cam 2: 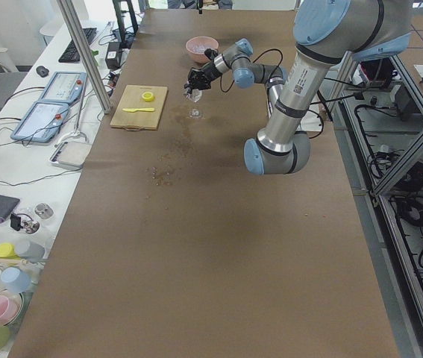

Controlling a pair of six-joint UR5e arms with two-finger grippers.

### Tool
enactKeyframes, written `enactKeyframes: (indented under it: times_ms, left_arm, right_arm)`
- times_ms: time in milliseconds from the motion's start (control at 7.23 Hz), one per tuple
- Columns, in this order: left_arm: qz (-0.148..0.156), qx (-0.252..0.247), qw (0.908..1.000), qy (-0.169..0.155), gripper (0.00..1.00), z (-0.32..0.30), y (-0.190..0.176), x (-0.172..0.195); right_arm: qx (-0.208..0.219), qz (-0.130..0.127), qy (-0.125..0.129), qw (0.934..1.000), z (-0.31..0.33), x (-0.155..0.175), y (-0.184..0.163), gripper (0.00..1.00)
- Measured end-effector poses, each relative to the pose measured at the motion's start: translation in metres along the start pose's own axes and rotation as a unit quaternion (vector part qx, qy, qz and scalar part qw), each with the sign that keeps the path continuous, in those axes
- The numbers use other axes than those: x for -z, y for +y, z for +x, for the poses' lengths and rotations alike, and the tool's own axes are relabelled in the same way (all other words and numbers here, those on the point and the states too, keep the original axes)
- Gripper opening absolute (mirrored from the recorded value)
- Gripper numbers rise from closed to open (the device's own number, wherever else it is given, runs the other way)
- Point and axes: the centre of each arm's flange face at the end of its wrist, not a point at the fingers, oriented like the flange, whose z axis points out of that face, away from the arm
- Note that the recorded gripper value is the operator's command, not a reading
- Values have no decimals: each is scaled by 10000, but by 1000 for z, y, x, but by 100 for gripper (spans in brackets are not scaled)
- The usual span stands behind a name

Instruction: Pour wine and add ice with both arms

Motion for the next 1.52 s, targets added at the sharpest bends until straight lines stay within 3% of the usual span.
enactKeyframes:
  times_ms: [415, 691, 968, 1244, 1521]
  left_arm:
    - [-364, -805, 9961, 80, 0, -7, -15, 7]
    - [-631, -1390, 9881, 162, 0, -14, -28, 14]
    - [-714, -1882, 9793, 212, 0, -14, -30, 13]
    - [-659, -1863, 9801, 198, 0, -17, -31, 15]
    - [-428, -1179, 9921, 89, 0, -20, -21, 16]
  right_arm:
    - [7, -16, -4, 10000, -1, -2, 0, 100]
    - [14, -27, -6, 10000, -1, -3, 0, 100]
    - [27, -35, -9, 10000, -3, -4, -1, 100]
    - [33, -34, -10, 10000, -3, -4, -2, 100]
    - [44, -26, -10, 10000, -4, -3, -3, 100]
